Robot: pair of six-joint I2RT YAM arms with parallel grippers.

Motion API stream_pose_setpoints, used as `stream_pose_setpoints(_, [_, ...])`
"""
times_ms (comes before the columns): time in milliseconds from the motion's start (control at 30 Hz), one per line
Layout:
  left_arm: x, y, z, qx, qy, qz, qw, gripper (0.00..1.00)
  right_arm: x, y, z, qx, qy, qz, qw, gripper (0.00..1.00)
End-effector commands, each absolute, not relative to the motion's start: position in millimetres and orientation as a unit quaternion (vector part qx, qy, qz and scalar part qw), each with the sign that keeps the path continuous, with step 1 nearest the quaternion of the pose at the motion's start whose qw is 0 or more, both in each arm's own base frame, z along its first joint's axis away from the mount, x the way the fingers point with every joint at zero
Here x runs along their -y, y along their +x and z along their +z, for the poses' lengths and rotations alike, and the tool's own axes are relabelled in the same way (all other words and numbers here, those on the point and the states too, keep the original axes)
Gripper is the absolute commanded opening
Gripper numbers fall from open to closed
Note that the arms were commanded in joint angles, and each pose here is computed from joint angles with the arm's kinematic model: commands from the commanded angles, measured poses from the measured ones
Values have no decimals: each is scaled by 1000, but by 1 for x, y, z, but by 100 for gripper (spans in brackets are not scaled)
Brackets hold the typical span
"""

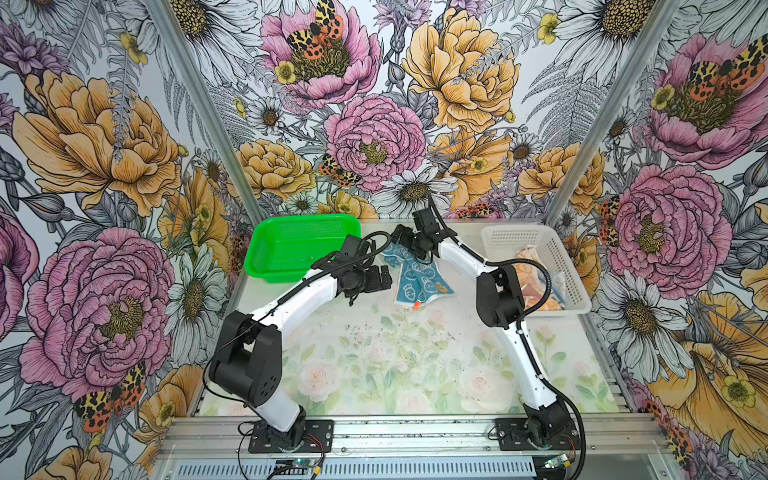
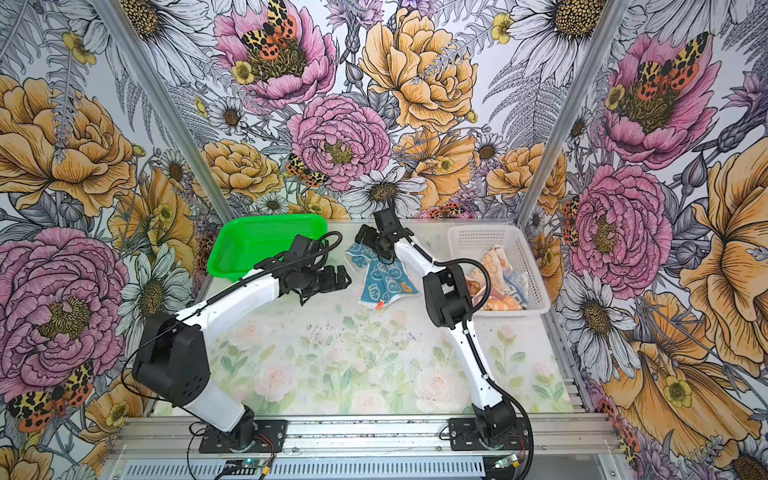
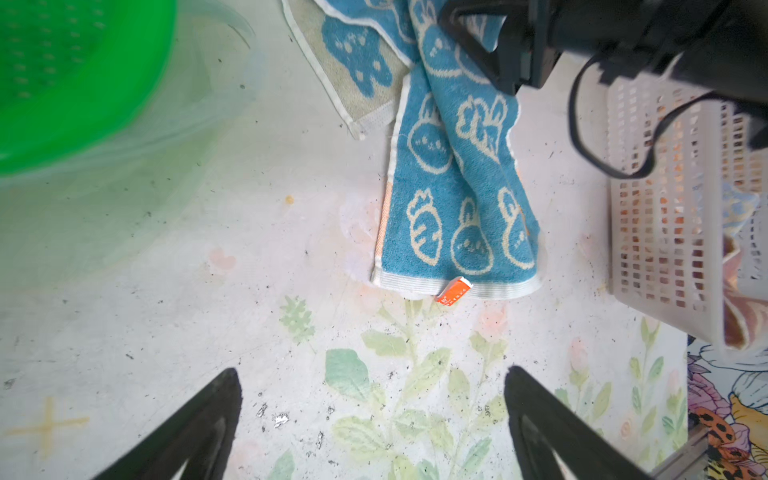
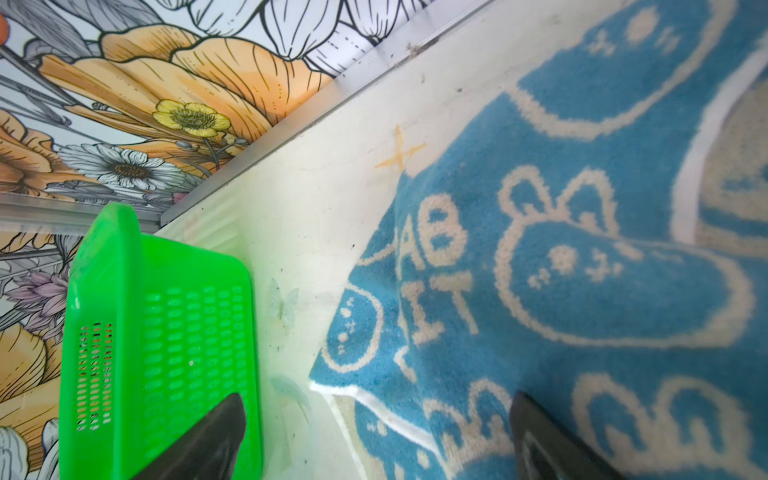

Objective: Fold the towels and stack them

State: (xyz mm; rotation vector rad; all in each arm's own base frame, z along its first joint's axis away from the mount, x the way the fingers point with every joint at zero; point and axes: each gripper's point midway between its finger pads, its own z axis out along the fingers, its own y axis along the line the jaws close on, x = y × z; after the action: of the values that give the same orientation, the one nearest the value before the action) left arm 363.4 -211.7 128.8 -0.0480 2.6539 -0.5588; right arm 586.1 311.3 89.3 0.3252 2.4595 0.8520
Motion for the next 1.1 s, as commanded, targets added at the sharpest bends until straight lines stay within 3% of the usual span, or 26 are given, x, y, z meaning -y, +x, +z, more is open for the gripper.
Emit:
stream_pose_setpoints(0, [227, 366, 124, -957, 5, -210, 202, 99, -282, 576, 185, -886, 90, 330, 312, 99])
stream_pose_setpoints(133, [239, 367, 118, -958, 14, -209, 195, 99, -225, 540, 190, -899, 110, 289, 310, 99])
stream_pose_setpoints(367, [257, 373, 111, -959, 23, -212, 187, 99, -160, 467, 136, -922, 156, 247, 254, 99])
stream_pose_setpoints(467, [266, 372, 112, -958, 29, -214, 187, 99, -155, 443, 108, -924, 175, 251, 231, 99])
stream_pose_setpoints(667, [272, 368, 110, -958, 32, -216, 183, 99, -155, 415, 74, -918, 207, 264, 209, 89])
stream_pose_setpoints(1067, [269, 362, 109, -960, 30, -211, 183, 99, -178, 395, 48, -906, 237, 293, 192, 77])
